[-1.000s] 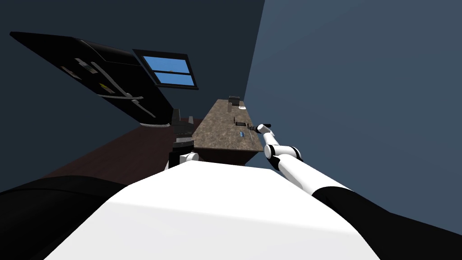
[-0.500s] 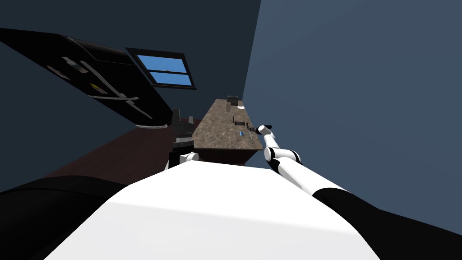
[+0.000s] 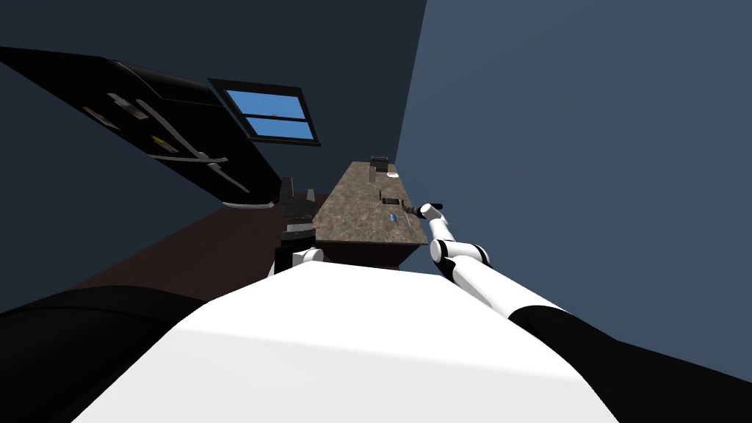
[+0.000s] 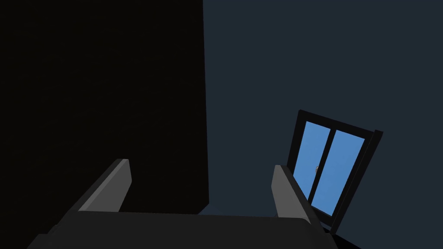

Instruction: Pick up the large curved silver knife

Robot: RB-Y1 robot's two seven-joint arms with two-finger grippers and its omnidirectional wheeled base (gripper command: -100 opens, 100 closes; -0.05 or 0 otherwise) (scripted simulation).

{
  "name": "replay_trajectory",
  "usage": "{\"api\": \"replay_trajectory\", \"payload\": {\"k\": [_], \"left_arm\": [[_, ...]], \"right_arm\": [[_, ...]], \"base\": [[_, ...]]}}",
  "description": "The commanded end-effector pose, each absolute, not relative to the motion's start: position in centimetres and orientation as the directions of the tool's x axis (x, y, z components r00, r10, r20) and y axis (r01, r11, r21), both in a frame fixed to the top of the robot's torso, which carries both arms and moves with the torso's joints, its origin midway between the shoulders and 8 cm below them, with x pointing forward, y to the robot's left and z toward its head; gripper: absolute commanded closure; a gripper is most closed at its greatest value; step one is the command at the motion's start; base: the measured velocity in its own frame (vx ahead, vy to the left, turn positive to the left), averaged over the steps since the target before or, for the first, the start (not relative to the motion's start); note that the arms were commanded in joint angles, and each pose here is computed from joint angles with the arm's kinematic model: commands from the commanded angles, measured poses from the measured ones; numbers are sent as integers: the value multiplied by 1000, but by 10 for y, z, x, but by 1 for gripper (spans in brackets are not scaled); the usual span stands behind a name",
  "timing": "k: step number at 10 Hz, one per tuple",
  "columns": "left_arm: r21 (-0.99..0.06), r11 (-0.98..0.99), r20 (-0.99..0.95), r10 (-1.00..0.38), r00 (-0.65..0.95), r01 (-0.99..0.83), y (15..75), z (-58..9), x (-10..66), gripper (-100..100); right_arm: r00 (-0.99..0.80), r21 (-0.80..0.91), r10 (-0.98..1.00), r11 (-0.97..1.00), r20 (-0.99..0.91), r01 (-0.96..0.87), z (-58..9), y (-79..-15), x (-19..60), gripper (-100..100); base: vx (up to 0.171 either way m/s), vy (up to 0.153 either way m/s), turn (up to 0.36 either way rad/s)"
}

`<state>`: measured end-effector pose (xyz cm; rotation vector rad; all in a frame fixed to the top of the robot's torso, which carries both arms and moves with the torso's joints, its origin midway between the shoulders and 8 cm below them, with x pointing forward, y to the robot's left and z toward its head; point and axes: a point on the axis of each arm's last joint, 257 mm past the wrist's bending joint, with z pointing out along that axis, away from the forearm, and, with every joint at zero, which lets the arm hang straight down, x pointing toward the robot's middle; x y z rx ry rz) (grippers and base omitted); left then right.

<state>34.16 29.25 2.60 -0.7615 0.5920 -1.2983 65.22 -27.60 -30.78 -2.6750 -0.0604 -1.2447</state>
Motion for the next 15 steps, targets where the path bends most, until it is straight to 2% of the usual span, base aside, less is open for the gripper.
{"api": "replay_trajectory", "payload": {"k": [1,15], "left_arm": [[-778,94,30,-982,185,621,293,26,342,0],[-778,94,30,-982,185,621,293,26,342,0]], "right_arm": [[647,-155,-43,-981,762,117,-308,-276,652,-100],[648,-161,-20,-974,761,159,-313,-263,637,-100]], "base": [[0,0,0],[-1,2,-5]]}}
